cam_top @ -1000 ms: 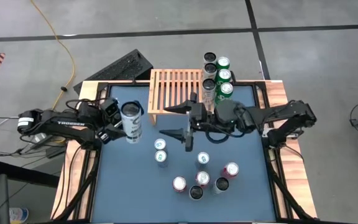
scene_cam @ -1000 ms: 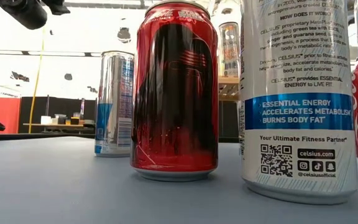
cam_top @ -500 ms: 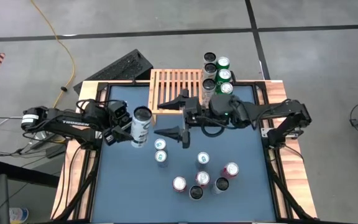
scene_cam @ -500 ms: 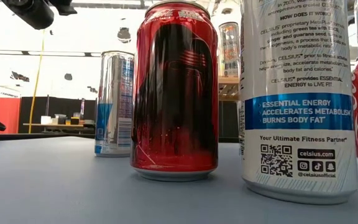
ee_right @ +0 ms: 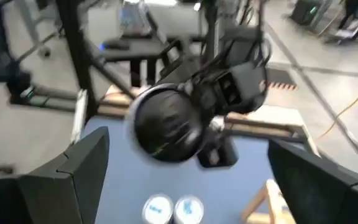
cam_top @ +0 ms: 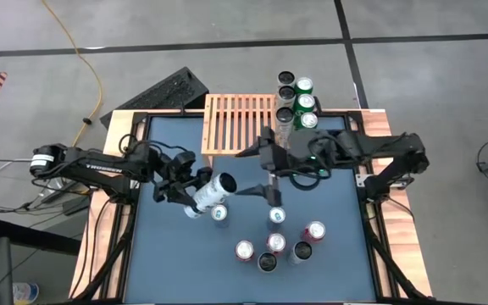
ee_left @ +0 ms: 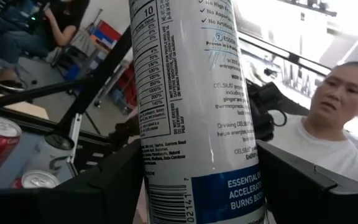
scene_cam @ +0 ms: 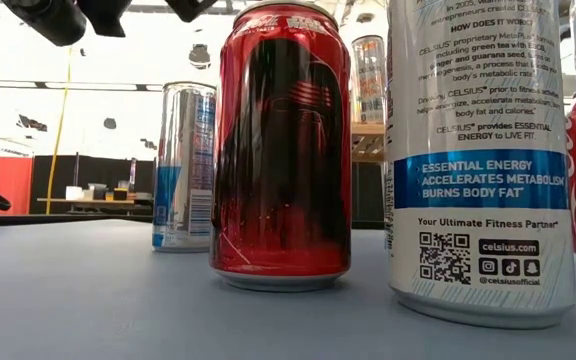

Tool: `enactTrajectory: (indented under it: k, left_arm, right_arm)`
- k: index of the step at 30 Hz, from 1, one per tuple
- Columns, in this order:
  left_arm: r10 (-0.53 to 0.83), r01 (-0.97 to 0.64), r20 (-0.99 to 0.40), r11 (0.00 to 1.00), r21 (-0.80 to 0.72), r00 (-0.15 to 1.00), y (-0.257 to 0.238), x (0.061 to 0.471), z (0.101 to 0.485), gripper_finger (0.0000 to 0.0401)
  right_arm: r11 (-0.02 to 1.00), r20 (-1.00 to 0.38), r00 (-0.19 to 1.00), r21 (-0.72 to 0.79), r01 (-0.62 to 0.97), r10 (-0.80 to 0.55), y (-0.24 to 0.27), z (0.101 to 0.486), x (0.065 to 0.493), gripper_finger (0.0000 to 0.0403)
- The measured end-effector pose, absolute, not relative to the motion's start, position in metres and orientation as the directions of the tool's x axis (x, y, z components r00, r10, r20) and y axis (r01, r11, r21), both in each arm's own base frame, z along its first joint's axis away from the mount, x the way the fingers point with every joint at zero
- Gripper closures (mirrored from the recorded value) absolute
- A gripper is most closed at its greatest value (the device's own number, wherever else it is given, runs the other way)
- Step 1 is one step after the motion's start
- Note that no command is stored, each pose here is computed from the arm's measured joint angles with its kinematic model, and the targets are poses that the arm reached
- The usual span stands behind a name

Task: Place canned beverage on shelf
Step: Put the left white-blue soda can on the shelf

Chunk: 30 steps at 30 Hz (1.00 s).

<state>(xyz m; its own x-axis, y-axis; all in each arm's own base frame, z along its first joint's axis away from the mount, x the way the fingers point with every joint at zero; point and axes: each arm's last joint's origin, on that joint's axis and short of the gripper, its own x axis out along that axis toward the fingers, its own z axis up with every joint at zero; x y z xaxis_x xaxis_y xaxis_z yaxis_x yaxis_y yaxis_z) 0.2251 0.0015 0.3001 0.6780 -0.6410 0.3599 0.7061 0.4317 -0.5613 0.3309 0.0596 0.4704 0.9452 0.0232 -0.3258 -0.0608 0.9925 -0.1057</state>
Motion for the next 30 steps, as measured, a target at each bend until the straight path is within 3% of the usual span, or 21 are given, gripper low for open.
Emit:
enactTrajectory:
  k: [8,11,30]
  left_arm:
    - [-0.636,0.687,0.344,0.428,-0.588,0.691,0.001,0.226,0.298,0.0138]
    - [-0.637,0.657,0.311,0.423,-0.625,0.705,0.000,0.228,0.294,0.0138]
    - [-0.653,0.649,0.298,0.395,-0.651,0.696,-0.005,0.229,0.292,0.0138]
  right_arm:
    - [0.987,-0.349,0.935,-0.121,-0.103,0.055,0.068,0.472,0.327,0.0024]
    - [0.986,-0.334,0.935,-0.067,-0.154,0.123,0.064,0.473,0.331,0.0024]
    - [0.959,-0.398,0.884,-0.033,-0.281,0.245,0.064,0.441,0.369,0.0024]
